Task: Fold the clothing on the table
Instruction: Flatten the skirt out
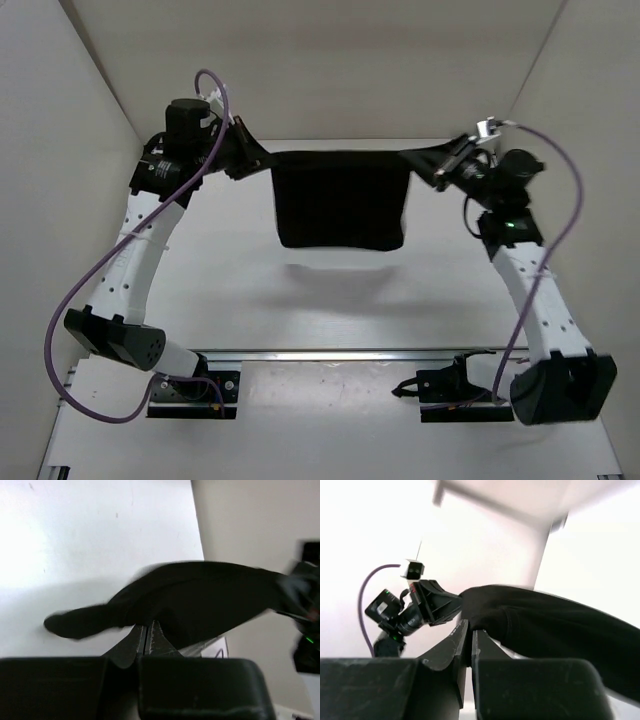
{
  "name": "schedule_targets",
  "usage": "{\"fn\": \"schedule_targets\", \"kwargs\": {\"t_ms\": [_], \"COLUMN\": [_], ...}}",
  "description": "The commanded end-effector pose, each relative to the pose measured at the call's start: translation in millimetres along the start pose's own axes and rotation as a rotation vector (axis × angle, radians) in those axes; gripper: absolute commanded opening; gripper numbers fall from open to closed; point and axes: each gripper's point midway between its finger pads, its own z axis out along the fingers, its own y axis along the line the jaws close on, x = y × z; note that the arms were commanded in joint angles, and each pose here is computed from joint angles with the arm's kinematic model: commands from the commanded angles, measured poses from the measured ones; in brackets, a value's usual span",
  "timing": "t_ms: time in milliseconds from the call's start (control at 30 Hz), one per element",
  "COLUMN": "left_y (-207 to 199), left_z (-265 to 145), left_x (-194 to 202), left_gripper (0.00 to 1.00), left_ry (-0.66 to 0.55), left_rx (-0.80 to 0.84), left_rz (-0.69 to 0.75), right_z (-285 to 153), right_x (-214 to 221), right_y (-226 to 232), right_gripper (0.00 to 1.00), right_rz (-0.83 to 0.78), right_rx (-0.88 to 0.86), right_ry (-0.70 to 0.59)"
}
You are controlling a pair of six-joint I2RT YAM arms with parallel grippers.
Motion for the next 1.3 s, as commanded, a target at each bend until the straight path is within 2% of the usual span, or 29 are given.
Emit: {"fn": "schedule_targets", "kwargs": {"t_ms": [0, 167, 367, 567, 667, 700, 733, 767, 867, 933, 1033, 1100, 1133, 1200, 1233, 1267], "left_y": [-15.7, -24.7, -3.4, 26.0, 32.0, 35.0, 37.0, 42.5, 38.6, 40.1, 50.2, 59.7, 71.7, 94.5, 96.8, 113.9], "left_z": [-21.2, -37.4, -23.1, 22.9, 43.5, 46.6, 54.6, 63.8, 60.0, 58.2, 61.0, 62.5, 70.1, 80.7, 83.0, 85.0], "left_x": [-25.8, -23.0, -13.6, -29.9, -62.0, -68.4, -78.4, -79.0, -101.6, -105.9, -92.0, -76.1, -58.2, -5.7, 3.4, 39.1], "left_gripper": [0.0, 0.0, 0.0, 0.0, 0.0, 0.0, 0.0, 0.0, 0.0, 0.0, 0.0, 0.0, 0.0, 0.0, 0.0, 0.0], "left_ry": [-0.078, -0.092, -0.063, -0.013, -0.031, -0.031, -0.038, -0.024, -0.073, -0.088, -0.061, -0.03, 0.01, 0.1, 0.096, 0.152], "left_rx": [0.018, 0.055, 0.032, -0.015, -0.031, -0.031, -0.031, -0.031, 0.0, 0.002, -0.026, -0.049, -0.075, -0.109, -0.101, -0.125], "left_rz": [0.035, 0.03, -0.003, -0.024, -0.006, -0.017, -0.019, -0.023, -0.042, -0.031, -0.024, -0.017, -0.024, -0.044, -0.038, -0.065], "right_z": [-45.1, -65.2, -57.6, -20.0, 9.4, 21.3, 27.1, 37.8, 58.7, 63.2, 59.0, 50.9, 44.1, 26.2, 20.5, 8.1], "right_x": [1.1, 5.6, 6.1, -7.5, -26.3, -30.5, -39.5, -39.2, -63.2, -71.6, -73.6, -62.3, -59.5, -37.3, -33.5, -18.5], "right_y": [-22.0, -0.1, -7.3, -32.7, -24.6, -41.7, -21.4, -34.0, -3.4, -4.4, -13.3, -47.8, -44.1, -97.0, -95.6, -120.1], "right_gripper": [0.0, 0.0, 0.0, 0.0, 0.0, 0.0, 0.0, 0.0, 0.0, 0.0, 0.0, 0.0, 0.0, 0.0, 0.0, 0.0], "right_rz": [-0.117, -0.159, -0.166, -0.187, -0.246, -0.242, -0.307, -0.289, -0.415, -0.421, -0.405, -0.357, -0.366, -0.245, -0.251, -0.202], "right_rx": [0.17, 0.161, 0.166, 0.207, 0.195, 0.22, 0.19, 0.22, 0.207, 0.222, 0.231, 0.275, 0.263, 0.332, 0.319, 0.358], "right_ry": [0.043, 0.022, 0.04, 0.122, 0.154, 0.178, 0.165, 0.197, 0.172, 0.172, 0.175, 0.197, 0.182, 0.203, 0.19, 0.203]}}
